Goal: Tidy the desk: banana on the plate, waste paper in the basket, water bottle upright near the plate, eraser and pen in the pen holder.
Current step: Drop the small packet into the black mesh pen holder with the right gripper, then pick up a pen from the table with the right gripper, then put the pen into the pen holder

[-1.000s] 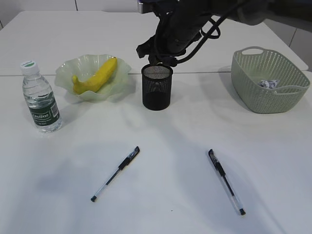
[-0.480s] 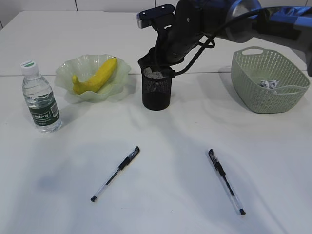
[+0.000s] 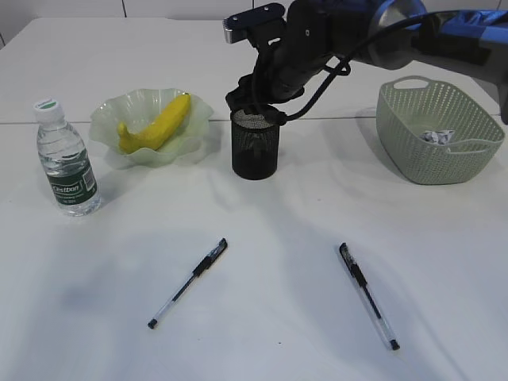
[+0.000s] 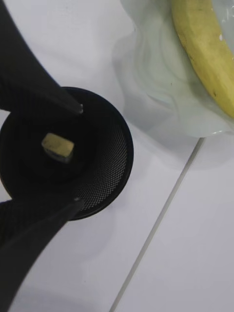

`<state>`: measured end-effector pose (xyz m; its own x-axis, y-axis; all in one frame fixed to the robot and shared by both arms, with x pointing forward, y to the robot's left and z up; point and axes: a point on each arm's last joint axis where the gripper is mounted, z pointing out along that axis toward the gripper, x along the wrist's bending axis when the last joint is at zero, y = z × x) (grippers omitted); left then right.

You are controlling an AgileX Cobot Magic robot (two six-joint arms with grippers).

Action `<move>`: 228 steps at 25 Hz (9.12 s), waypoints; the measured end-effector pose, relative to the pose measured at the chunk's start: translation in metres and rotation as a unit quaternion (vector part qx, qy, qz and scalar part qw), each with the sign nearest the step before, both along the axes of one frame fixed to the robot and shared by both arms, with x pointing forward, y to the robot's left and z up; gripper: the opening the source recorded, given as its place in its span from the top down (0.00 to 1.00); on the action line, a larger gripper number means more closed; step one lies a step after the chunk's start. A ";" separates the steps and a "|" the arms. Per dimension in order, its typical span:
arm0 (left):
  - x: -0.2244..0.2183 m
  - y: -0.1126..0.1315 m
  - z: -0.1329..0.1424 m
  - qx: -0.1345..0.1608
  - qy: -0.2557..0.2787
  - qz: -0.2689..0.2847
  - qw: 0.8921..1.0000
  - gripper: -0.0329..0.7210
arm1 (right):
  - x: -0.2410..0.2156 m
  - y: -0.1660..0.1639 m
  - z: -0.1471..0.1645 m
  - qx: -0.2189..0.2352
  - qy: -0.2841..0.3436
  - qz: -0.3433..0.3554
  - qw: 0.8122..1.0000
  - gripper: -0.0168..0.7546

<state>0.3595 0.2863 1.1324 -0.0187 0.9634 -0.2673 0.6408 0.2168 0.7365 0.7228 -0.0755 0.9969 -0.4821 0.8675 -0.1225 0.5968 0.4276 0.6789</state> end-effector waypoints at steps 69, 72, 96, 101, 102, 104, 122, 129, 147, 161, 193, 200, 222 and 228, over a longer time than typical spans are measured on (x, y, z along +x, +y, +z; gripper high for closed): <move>-0.002 -0.007 -0.007 -0.001 0.049 -0.031 0.998 0.29 | -0.198 -0.098 -0.044 0.048 0.301 -0.187 0.934 0.49; -0.002 -0.007 -0.007 -0.003 0.049 -0.032 0.998 0.30 | -0.183 -0.093 -0.047 0.029 0.313 -0.188 0.931 0.49; -0.003 -0.007 -0.008 -0.004 0.053 -0.033 0.998 0.31 | -0.152 -0.069 -0.097 -0.053 0.371 -0.155 0.914 0.49; -0.003 -0.007 -0.008 -0.004 0.053 -0.033 0.998 0.31 | -0.151 -0.069 -0.099 -0.051 0.368 -0.154 0.915 0.49; -0.003 -0.007 -0.008 -0.004 0.053 -0.033 0.998 0.31 | -0.150 -0.069 -0.099 -0.051 0.367 -0.153 0.916 0.49; -0.003 -0.007 -0.008 -0.004 0.053 -0.033 0.998 0.31 | -0.150 -0.069 -0.099 -0.051 0.367 -0.152 0.916 0.49; -0.003 -0.007 -0.008 -0.004 0.053 -0.033 0.998 0.31 | -0.150 -0.069 -0.100 -0.059 0.364 -0.140 0.919 0.78; -0.003 -0.007 -0.008 -0.004 0.053 -0.033 0.998 0.31 | -0.149 -0.069 -0.100 -0.061 0.361 -0.138 0.920 0.90; -0.003 -0.007 -0.008 -0.004 0.053 -0.033 0.998 0.31 | -0.141 -0.066 -0.059 -0.016 0.281 -0.123 0.952 0.91; -0.003 -0.007 -0.008 -0.004 0.053 -0.033 0.998 0.31 | -0.097 -0.048 0.003 0.075 0.075 -0.082 0.991 0.91; -0.001 -0.007 -0.006 -0.006 0.036 -0.030 0.999 0.31 | -0.004 -0.009 0.019 0.189 -0.198 -0.040 0.961 0.91; 0.000 -0.007 -0.005 -0.006 0.034 -0.029 0.999 0.31 | -0.001 -0.008 -0.008 0.162 -0.154 -0.042 0.974 0.91; 0.000 -0.007 -0.005 -0.006 0.030 -0.029 0.999 0.32 | -0.004 -0.010 -0.016 0.133 -0.113 -0.043 0.984 0.72; 0.000 -0.007 -0.005 -0.006 0.030 -0.029 0.999 0.32 | -0.004 -0.010 -0.016 0.133 -0.114 -0.042 0.984 0.63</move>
